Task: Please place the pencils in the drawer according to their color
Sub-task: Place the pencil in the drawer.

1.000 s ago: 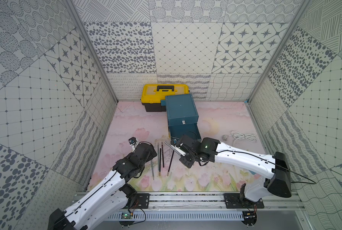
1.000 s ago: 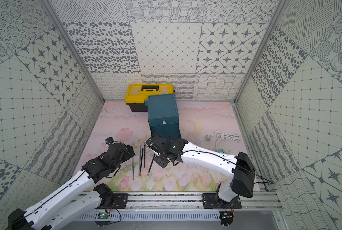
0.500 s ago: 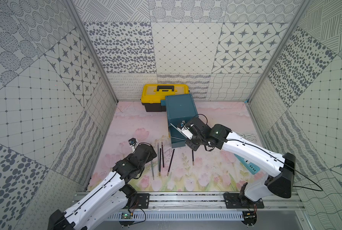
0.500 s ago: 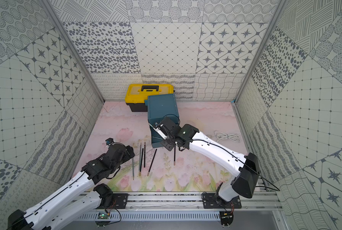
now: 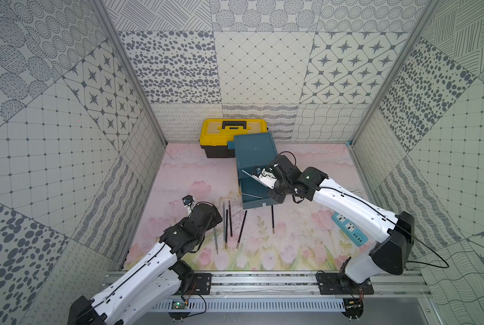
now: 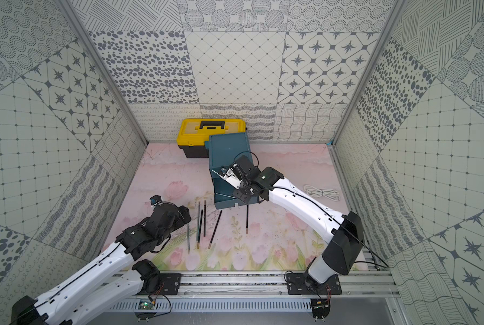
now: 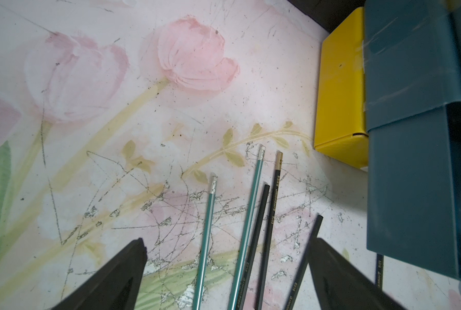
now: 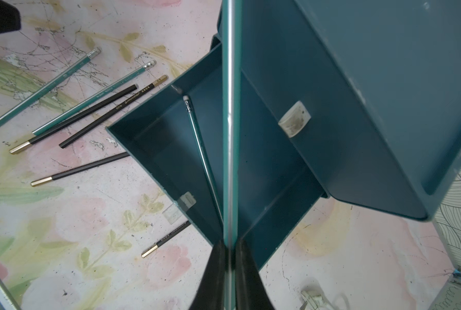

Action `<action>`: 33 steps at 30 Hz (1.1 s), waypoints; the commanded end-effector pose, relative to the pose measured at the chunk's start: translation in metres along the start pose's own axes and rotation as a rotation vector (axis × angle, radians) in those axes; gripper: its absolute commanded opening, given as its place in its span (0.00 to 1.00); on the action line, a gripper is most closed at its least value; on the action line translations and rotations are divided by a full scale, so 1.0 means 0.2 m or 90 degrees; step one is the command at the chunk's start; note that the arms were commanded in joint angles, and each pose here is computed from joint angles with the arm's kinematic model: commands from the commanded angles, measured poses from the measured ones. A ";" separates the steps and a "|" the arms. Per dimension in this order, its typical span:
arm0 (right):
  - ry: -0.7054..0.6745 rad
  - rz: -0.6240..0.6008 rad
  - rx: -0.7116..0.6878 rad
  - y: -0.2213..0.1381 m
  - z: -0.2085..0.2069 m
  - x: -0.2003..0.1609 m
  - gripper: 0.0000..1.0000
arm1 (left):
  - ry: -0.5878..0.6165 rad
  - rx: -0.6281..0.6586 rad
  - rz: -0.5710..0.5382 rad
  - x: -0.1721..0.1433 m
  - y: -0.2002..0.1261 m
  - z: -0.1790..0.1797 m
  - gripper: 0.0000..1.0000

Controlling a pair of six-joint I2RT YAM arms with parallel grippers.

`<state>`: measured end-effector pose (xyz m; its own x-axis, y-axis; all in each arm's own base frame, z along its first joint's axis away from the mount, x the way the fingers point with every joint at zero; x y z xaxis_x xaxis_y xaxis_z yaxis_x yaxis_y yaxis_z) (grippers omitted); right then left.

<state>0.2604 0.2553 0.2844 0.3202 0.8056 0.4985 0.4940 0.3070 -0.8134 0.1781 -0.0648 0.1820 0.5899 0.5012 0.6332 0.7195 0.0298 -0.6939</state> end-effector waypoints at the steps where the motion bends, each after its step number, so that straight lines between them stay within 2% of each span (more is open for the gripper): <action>1: -0.017 -0.023 0.010 0.06 -0.03 0.04 0.00 | 0.002 -0.016 -0.005 0.01 0.00 -0.02 0.99; 15: -0.015 0.033 0.001 0.24 -0.10 -0.02 0.00 | 0.006 -0.014 -0.007 0.01 0.01 -0.02 0.99; 31: -0.024 0.068 0.003 0.32 -0.09 -0.06 0.00 | 0.008 -0.021 0.003 0.01 0.01 -0.03 0.99; 33: -0.025 0.069 0.001 0.32 -0.09 -0.06 0.03 | 0.006 -0.023 0.003 0.01 0.01 -0.03 0.99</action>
<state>0.2948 0.2535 0.2392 0.3353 0.8558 0.3939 0.4426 0.2260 -0.8678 0.1798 -0.0667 0.1805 0.5990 0.4933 0.6308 0.7155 0.0240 -0.6982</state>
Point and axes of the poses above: each gripper's point midway between its finger pads, its own y axis out along the fingers, its own z axis along the line the jaws close on, x = y × z, the point moved 8 cm from there along -y, back along the fingers
